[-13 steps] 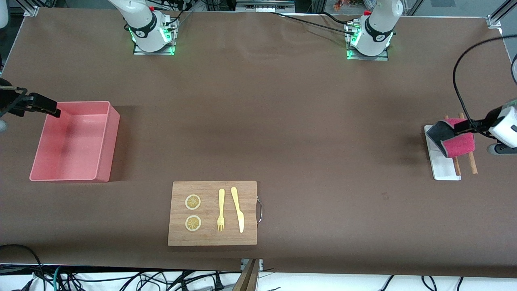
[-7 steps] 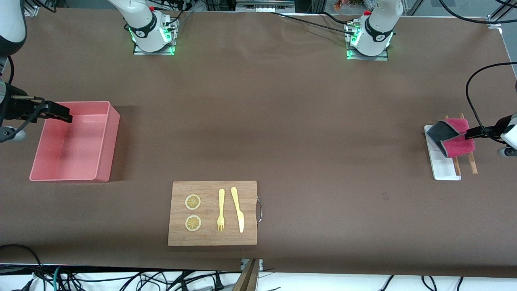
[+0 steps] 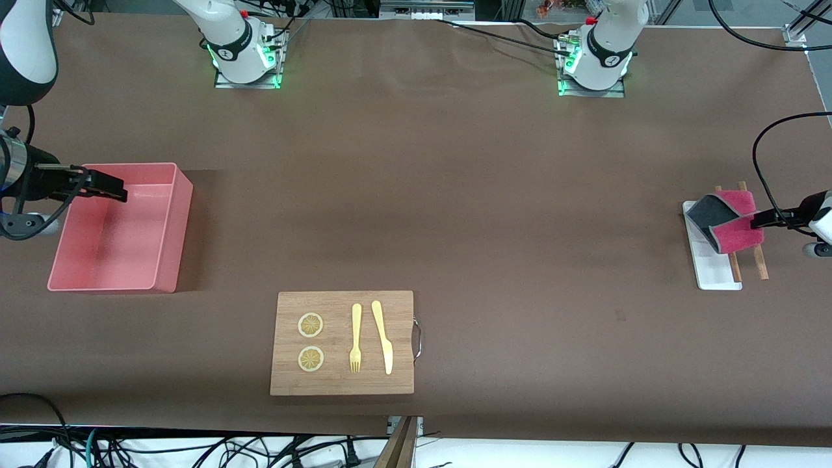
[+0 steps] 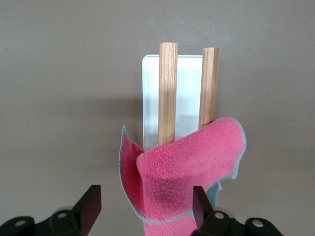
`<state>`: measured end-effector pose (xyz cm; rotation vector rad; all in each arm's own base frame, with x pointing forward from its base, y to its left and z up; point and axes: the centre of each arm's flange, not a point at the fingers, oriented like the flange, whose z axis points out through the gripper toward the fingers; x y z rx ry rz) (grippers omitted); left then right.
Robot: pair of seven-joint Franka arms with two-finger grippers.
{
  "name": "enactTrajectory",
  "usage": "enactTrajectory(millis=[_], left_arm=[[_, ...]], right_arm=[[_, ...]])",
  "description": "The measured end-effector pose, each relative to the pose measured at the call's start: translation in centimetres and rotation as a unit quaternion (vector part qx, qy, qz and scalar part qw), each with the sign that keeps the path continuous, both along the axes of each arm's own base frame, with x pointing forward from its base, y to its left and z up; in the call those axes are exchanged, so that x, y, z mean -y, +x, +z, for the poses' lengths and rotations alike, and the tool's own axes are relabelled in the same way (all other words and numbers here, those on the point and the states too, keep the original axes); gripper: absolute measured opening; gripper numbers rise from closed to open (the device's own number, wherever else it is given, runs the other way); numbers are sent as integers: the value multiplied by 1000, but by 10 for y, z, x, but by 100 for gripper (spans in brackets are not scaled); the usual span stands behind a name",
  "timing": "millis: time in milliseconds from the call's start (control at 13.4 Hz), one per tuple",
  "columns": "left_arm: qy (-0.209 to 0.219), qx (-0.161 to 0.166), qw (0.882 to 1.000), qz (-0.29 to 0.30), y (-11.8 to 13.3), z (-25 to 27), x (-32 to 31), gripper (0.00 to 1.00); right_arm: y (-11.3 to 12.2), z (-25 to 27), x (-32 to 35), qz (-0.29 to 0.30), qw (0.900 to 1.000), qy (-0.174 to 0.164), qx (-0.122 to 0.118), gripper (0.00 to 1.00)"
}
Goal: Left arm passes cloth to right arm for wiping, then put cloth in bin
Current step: 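Grasp the pink cloth with the left gripper, then lift the cloth with the left gripper while the right gripper moves toward it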
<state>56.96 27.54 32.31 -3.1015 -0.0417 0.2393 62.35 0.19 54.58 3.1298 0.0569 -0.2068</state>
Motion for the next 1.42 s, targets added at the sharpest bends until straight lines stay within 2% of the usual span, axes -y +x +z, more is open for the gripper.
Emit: enactTrajectory(millis=[299, 373, 448, 597, 747, 821, 971, 1120, 1195, 1269, 1419], left_arm=[[-22, 4, 1000, 16, 2, -9, 1, 82], [-23, 3, 1000, 16, 2, -11, 1, 77], [-23, 2, 1000, 17, 2, -12, 0, 76], [-23, 2, 1000, 19, 1, -12, -2, 56], [-23, 2, 1000, 19, 1, -12, -2, 31], [-23, 3, 1000, 18, 2, -12, -2, 27], [-23, 3, 1000, 18, 2, -12, -2, 26], [-23, 3, 1000, 18, 2, -11, -2, 13], [-23, 3, 1000, 18, 2, -11, -2, 13], [-23, 3, 1000, 18, 2, -11, -2, 4], [-23, 3, 1000, 17, 2, -11, -2, 1]], right_arm=[[17, -27, -20, -32, 999, 33, 5, 100], [22, -34, -24, -38, 998, 42, 7, 100], [26, -41, -30, -47, 998, 50, 8, 100], [31, -53, -49, -72, 996, 54, 8, 100], [35, -64, -81, -94, 994, 50, 8, 100], [36, -70, -99, -103, 993, 48, 9, 100], [37, -80, -127, -119, 992, 46, 14, 100], [40, -88, -143, -132, 990, 45, 20, 100], [41, -92, -150, -138, 989, 45, 23, 100], [41, -95, -160, -146, 988, 46, 24, 100], [40, -101, -180, -163, 985, 55, 25, 100]])
